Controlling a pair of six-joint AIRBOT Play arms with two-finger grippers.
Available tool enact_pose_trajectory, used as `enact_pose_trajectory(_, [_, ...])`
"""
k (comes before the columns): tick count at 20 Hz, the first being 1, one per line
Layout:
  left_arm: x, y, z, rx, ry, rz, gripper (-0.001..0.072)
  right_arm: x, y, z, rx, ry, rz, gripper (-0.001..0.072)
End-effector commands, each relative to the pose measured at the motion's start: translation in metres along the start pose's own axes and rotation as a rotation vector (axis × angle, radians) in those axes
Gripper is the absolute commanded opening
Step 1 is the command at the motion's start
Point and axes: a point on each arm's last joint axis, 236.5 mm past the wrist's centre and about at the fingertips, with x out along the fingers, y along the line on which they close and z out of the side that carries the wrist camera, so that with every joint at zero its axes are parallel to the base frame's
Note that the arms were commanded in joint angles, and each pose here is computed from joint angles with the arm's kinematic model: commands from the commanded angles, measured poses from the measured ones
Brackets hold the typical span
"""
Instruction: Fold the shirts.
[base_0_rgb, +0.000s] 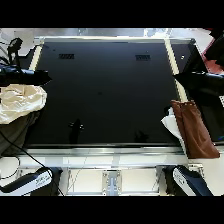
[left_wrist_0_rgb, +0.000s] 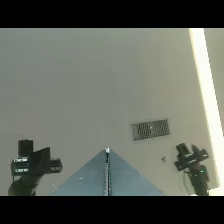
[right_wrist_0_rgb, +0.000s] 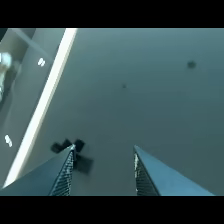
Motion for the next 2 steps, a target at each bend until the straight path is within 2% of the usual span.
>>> enact_pose_trajectory(1, [0.0003, 0.0000, -0.0002, 0.000, 0.001, 0.000, 0.0014, 0.0083, 0.0190, -0.0132, -0.050, 0.059, 0.047, 0.0426])
enact_pose_trajectory(2, [0.0003, 0.0000, -0.0002, 0.000, 0.001, 0.000, 0.0014, 0.0078, 0.0200, -0.0180, -0.051, 0.079, 0.052, 0.0426])
